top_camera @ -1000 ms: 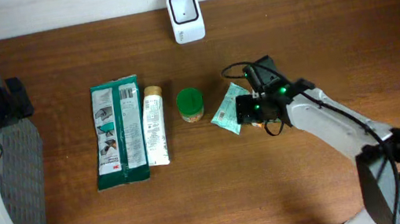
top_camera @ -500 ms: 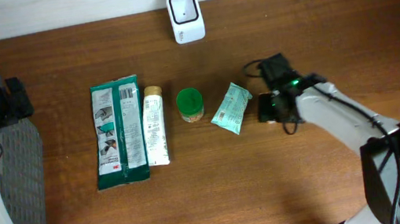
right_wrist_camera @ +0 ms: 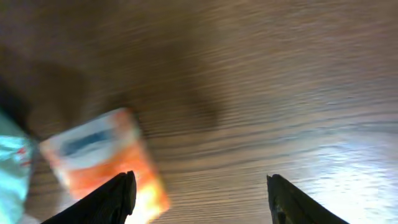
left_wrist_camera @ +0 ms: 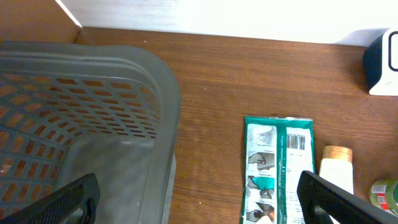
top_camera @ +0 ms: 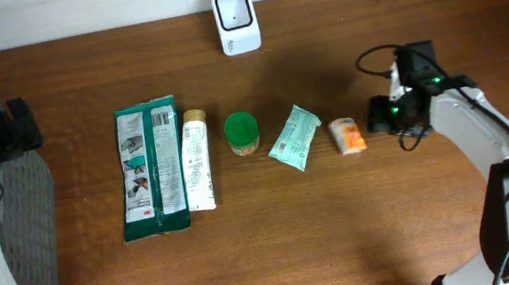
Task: Scan the item barcode
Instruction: 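Reach the right gripper toward the orange Kleenex packet, then grasp the orange Kleenex packet with the right gripper and lift it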
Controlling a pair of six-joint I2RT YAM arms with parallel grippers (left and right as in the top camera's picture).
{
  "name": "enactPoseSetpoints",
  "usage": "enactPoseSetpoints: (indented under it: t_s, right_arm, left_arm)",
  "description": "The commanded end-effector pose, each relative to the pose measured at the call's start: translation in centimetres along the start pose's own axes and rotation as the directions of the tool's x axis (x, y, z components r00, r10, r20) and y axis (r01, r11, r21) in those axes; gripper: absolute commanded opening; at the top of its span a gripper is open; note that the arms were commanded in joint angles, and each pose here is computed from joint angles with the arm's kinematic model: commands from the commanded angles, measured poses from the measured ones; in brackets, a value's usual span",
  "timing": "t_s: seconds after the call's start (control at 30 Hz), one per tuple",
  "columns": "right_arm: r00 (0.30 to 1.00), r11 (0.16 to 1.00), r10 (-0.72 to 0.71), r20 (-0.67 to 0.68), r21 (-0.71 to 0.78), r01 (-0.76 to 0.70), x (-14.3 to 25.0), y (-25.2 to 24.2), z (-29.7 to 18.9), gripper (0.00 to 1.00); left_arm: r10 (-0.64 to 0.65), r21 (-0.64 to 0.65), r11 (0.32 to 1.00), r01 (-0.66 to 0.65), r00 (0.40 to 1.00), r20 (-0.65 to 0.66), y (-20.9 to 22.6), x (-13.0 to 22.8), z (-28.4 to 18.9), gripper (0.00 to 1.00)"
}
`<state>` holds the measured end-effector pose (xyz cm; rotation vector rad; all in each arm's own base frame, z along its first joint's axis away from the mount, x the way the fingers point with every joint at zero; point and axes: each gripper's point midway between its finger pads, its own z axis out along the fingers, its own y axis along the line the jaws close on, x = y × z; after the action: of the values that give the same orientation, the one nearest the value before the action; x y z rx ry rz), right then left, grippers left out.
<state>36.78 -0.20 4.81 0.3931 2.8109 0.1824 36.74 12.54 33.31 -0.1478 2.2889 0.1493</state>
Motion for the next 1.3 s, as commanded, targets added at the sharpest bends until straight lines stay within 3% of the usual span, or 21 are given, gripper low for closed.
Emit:
enactPoseSetpoints:
  t_s: [0.0, 0.1, 0.23, 0.63, 0.73, 0.93, 1.1, 1.27]
  right_arm:
    - [0.998, 0.993, -0.061, -0.014, -0.105, 0.059, -0.2, 1.1, -0.2, 0.64]
    - [0.991, 0.971, -0.131, -0.016, -0.202, 0.125, 0.1, 4.1, -1.1, 0.64]
    - [0.967, 0.952, -0.255, 0.014, -0.169, 0.254, 0.5, 7.1, -0.7, 0.66]
    - [0.978, 0.925, -0.199, -0.065, -0.343, 0.166, 1.6, 7.6, -0.2, 0.61]
    - [0.962, 0.915, -0.261, -0.079, -0.338, 0.220, 2.8, 8.8, -0.1, 0.54]
    - [0.918, 0.919, -0.390, -0.075, -0.094, 0.383, 3.9, 9.0, 1.1, 0.53]
    - [0.853, 0.838, -0.517, -0.068, 0.166, 0.521, 4.2, 9.0, 0.9, 0.54]
    - [0.830, 0.780, -0.555, -0.062, 0.307, 0.545, 3.9, 8.6, 0.9, 0.53]
  left_arm:
    - [0.013, 0.010, 1.000, -0.013, 1.000, 0.006, 0.0, -0.1, -0.1, 0.99]
    - [0.013, 0.010, 1.000, -0.013, 1.000, 0.007, 0.0, -0.1, -0.1, 0.99]
    - [0.013, 0.010, 1.000, -0.013, 1.000, 0.007, 0.0, -0.1, -0.1, 0.99]
    - [0.013, 0.010, 1.000, -0.013, 1.000, 0.007, 0.0, -0.1, -0.1, 0.99]
    - [0.013, 0.010, 1.000, -0.013, 1.000, 0.007, 0.0, -0.1, -0.1, 0.99]
    - [0.013, 0.010, 1.000, -0.013, 1.000, 0.006, 0.0, -0.1, -0.1, 0.99]
    - [0.013, 0.010, 1.000, -0.013, 1.000, 0.007, 0.0, -0.1, -0.1, 0.99]
    - [0.013, 0.010, 1.000, -0.013, 1.000, 0.007, 0.0, -0.1, -0.1, 0.99]
